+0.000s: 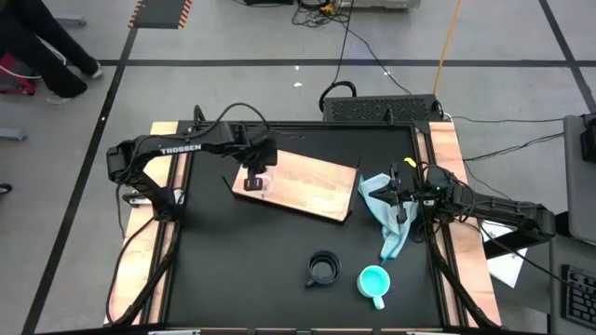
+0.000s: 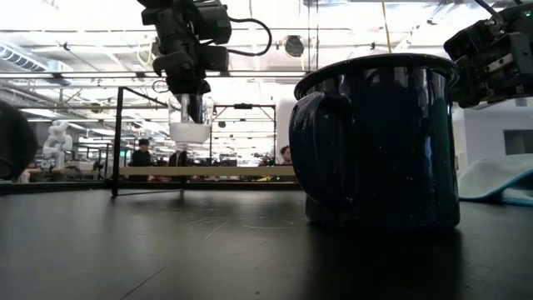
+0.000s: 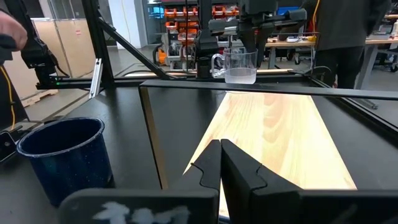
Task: Stack small to large cups/mugs on shelf
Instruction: Put the transparent mug on the shelf
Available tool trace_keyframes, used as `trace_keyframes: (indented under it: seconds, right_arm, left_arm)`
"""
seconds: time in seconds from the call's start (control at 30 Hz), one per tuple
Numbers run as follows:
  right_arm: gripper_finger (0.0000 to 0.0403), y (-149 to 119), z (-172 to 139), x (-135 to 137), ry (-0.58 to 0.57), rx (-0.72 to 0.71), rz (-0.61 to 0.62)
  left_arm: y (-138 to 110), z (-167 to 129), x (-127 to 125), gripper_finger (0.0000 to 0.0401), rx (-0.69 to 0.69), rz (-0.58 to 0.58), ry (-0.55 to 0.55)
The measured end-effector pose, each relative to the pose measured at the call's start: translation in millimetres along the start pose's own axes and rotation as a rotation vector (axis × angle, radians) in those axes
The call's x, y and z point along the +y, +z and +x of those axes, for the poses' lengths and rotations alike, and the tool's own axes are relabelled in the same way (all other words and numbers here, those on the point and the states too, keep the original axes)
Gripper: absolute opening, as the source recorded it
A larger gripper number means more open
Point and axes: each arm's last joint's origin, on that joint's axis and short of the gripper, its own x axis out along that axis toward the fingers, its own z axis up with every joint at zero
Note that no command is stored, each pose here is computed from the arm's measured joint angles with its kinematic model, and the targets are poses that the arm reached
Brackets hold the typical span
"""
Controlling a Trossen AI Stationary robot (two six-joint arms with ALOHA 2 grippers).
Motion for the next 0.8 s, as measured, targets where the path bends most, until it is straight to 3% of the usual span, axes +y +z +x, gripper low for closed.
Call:
trace_keyframes:
  seconds: [0.37,0.8]
  right_arm:
    - [0.0000,0.0,0.0,0.0,0.000,0.000,0.000]
    - [0.0000,0.0,0.0,0.0,0.000,0.000,0.019]
  left_arm:
    - [-6.4,8.5,0.8,0.0000,0.014,-0.089,-0.015]
    - [-12.6,20.7,-1.7,0.0000,0.018,-0.085,-0.018]
